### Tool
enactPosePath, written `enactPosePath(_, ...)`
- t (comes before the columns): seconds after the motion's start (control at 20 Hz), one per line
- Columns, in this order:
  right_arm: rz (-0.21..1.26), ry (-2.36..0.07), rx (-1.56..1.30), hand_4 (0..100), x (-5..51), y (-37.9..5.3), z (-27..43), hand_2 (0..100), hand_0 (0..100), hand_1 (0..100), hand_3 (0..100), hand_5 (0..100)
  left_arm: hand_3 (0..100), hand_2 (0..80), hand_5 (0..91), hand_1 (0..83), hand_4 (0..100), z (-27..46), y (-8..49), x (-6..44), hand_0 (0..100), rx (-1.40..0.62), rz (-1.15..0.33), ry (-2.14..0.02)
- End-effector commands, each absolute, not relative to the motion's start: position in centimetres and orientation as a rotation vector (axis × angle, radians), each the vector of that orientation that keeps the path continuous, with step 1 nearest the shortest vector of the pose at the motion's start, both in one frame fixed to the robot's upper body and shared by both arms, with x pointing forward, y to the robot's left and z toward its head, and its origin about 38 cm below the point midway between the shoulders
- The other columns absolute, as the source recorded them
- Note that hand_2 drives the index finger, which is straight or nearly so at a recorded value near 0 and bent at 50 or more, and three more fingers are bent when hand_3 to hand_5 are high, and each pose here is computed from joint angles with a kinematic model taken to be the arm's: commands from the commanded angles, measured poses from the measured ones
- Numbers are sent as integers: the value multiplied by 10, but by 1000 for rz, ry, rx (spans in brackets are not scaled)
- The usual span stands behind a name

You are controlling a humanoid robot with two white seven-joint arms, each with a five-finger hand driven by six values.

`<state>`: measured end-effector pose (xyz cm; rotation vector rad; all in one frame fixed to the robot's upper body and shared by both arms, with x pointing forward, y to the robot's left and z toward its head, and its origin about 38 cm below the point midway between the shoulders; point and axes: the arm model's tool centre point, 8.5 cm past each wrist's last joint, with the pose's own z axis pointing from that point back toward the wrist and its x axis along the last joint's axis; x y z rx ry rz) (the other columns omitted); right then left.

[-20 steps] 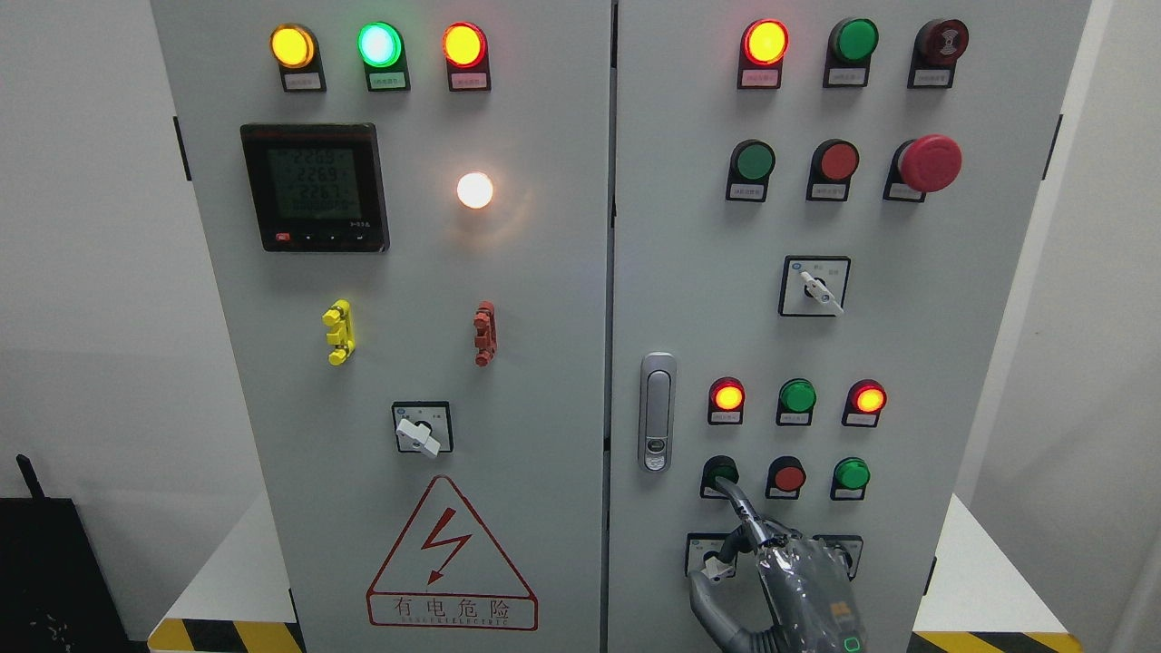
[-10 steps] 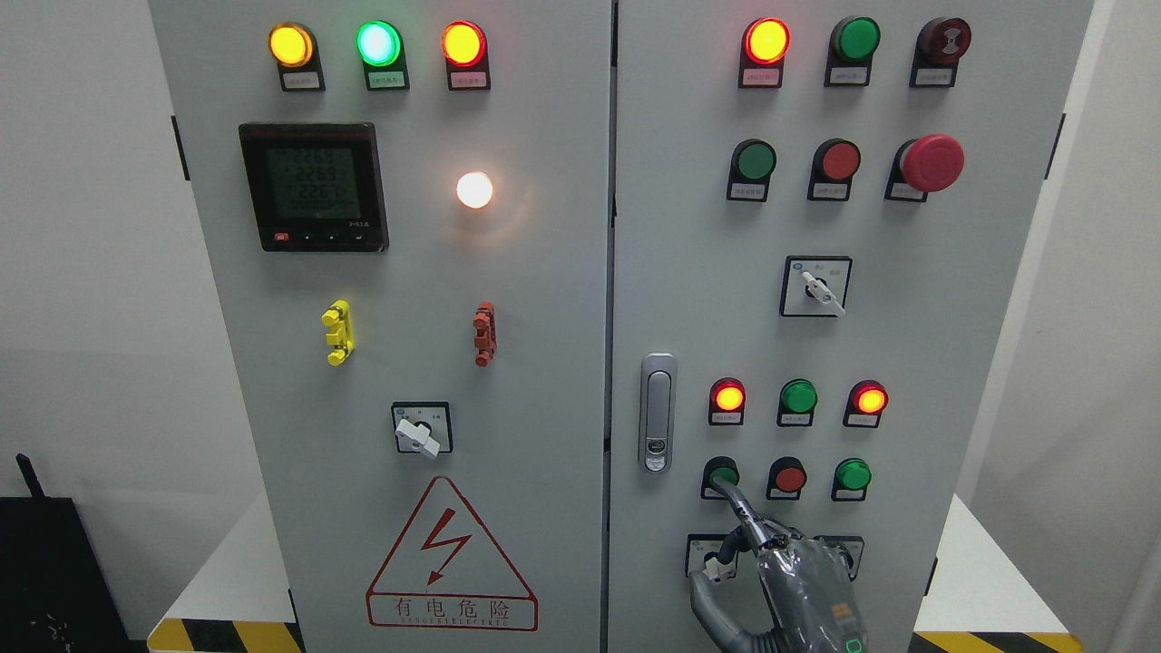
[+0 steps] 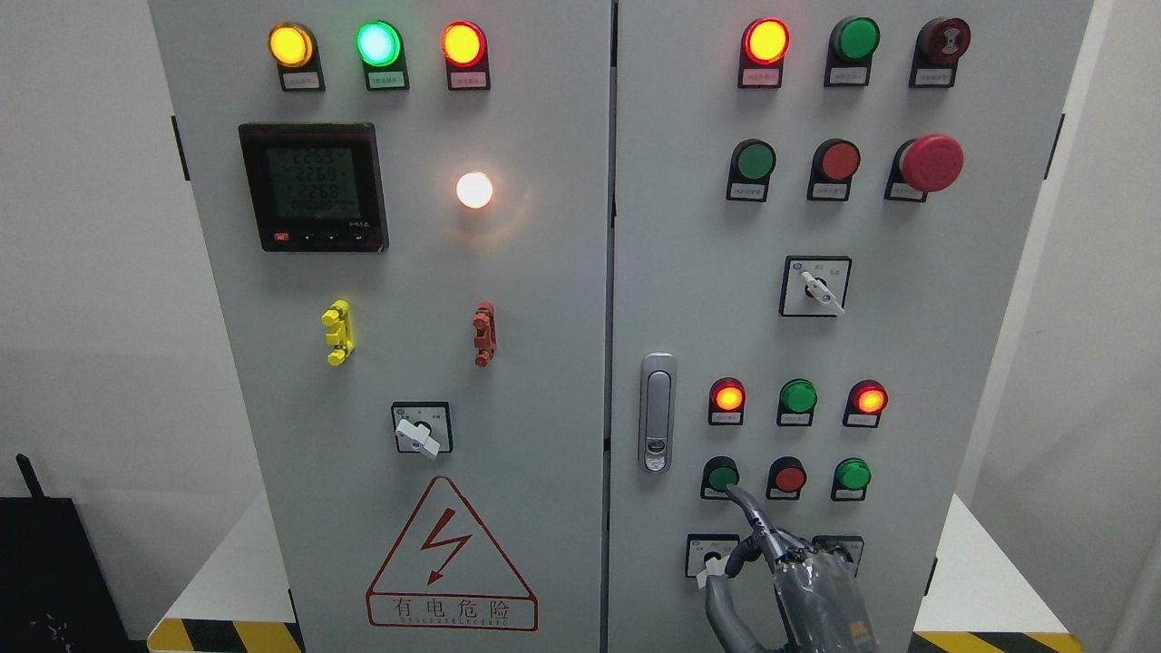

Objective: Press green start button

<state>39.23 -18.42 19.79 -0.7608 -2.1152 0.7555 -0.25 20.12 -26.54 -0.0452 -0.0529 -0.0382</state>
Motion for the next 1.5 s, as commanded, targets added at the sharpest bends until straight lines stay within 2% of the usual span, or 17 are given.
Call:
enactPosePath(0.0,642,-2156,-680,584,381,-189,208,0,735,373,631,511,0,0,0,556,0,-265,201,-2,120,-45,-38,-53)
enactPosePath(0.35,477,-2160,-445,514,367,-182,201,0,758,348,565,393,0,0,0,556,0,-265,201,-2,120,-45,-38,-53)
enactPosePath(0.4,462,-2158,-406,466,364,-181,202,0,763,341,511,355,0,0,0,556,0,-265,201,-2,120,-45,-38,-53)
enactPosePath(0.5,396,-2139,-334,426,360,-182,199,0,768,330,465,308,0,0,0,556,0,-265,201,-2,120,-45,-38,-53)
enactPosePath(0.55,368,-2136,-296,367,359,-181,199,0,778,315,400,259,0,0,0,556,0,-265,201,-3,120,-45,-38,-52)
enactPosePath(0.6,346,-2129,-263,363,357,-180,198,0,778,311,397,258,0,0,0,556,0,-265,201,-3,120,-45,-38,-52)
enactPosePath(0.75,286,-2111,-169,195,350,-179,196,0,769,273,237,125,0,0,0,556,0,-265,201,-2,120,-45,-38,-53)
enactPosePath(0.85,274,-2088,-87,106,343,-172,196,0,733,241,163,18,0,0,0,556,0,-265,201,-2,120,-45,-38,-53)
enactPosePath(0.9,258,-2074,-57,84,340,-172,196,0,719,232,149,0,0,0,0,556,0,-265,201,-2,120,-45,-38,-53)
enactPosePath(1.0,216,-2070,-6,1,338,-173,199,0,651,209,96,0,0,0,0,556,0,-265,201,-2,120,-45,-38,-53)
enactPosePath(1.2,200,-2070,77,0,335,-169,201,0,584,191,2,0,0,0,0,556,0,-265,201,-2,120,-45,-38,-53)
enactPosePath(1.45,172,-2039,150,0,326,-168,196,0,519,176,0,0,0,0,0,556,0,-265,201,-2,120,-45,-38,-53)
